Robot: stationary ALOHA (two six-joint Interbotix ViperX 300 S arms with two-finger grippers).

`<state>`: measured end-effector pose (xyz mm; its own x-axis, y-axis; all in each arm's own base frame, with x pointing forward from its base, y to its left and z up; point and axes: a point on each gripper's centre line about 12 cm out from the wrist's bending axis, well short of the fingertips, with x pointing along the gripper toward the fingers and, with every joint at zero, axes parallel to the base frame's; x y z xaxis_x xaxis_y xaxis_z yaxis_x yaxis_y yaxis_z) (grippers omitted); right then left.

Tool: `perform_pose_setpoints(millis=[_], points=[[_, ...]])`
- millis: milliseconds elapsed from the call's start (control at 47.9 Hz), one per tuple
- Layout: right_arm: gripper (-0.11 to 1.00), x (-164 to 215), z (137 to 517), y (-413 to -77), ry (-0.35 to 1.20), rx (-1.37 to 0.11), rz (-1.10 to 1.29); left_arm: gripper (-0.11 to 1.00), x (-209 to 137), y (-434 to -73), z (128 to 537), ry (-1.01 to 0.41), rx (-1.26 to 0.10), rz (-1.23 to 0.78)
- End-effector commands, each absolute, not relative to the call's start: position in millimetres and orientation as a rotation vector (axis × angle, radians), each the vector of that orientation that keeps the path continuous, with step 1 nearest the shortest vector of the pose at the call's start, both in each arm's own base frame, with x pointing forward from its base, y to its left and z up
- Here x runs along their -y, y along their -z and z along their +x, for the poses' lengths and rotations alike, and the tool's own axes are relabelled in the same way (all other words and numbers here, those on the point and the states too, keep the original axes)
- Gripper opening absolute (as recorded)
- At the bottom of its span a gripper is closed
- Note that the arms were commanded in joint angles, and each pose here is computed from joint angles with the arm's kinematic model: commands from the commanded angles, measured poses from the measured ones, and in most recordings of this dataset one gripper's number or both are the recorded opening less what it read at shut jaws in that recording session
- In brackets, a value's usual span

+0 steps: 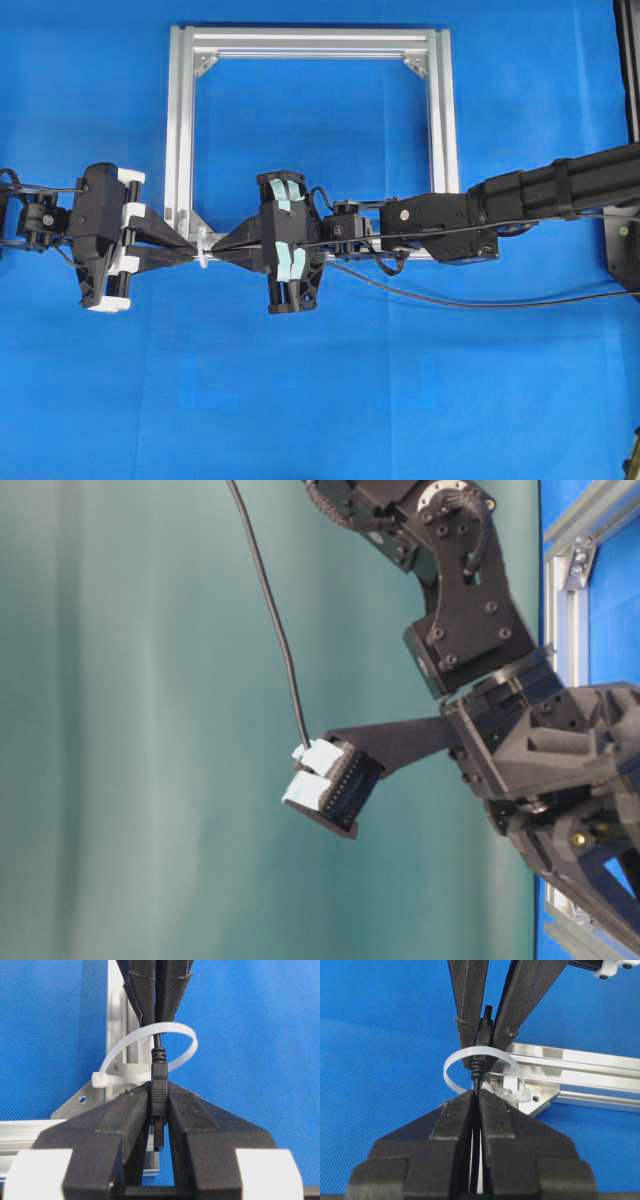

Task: Insert the wire through the string loop located on the left side.
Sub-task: 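Open the right gripper and pull the cable leftward with the left gripper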

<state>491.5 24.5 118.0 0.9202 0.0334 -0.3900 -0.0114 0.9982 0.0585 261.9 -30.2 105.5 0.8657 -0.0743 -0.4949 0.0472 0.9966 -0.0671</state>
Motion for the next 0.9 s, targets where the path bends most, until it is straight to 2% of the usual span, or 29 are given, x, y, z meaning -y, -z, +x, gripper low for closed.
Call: perform_pose_setpoints(millis=[0,84,251,313,418,564,878], points=[[0.11,-24.5,494.7,-131.8,-0.022,-0.369,0.061,0.07,30.7,-111.7,265.7,0.065,-0.494,-0.057],[0.32,-24.5,494.7,-131.8,-0.022,-0.369,0.061,0.07,30.6,-111.4,264.8,0.065,-0.496,-0.057],[0.81,-24.4,492.5,-130.6,-0.022,-0.372,0.059,0.07,30.4,-111.5,263.4,0.065,-0.496,-0.057],[0.92,-24.3,491.0,-130.3,-0.022,-0.374,0.059,0.07,30.3,-112.1,262.2,0.065,-0.498,-0.057],[0.87,-24.1,488.7,-129.0,-0.021,-0.379,0.060,0.07,30.0,-112.4,257.3,0.065,-0.527,-0.059],[0.89,-24.7,485.9,-127.8,-0.022,-0.385,0.061,0.07,29.7,-118.4,245.7,0.068,-0.598,-0.066],[0.89,-24.4,480.4,-125.4,-0.022,-0.397,0.061,0.07,27.4,-140.0,210.3,0.078,-0.655,-0.084]])
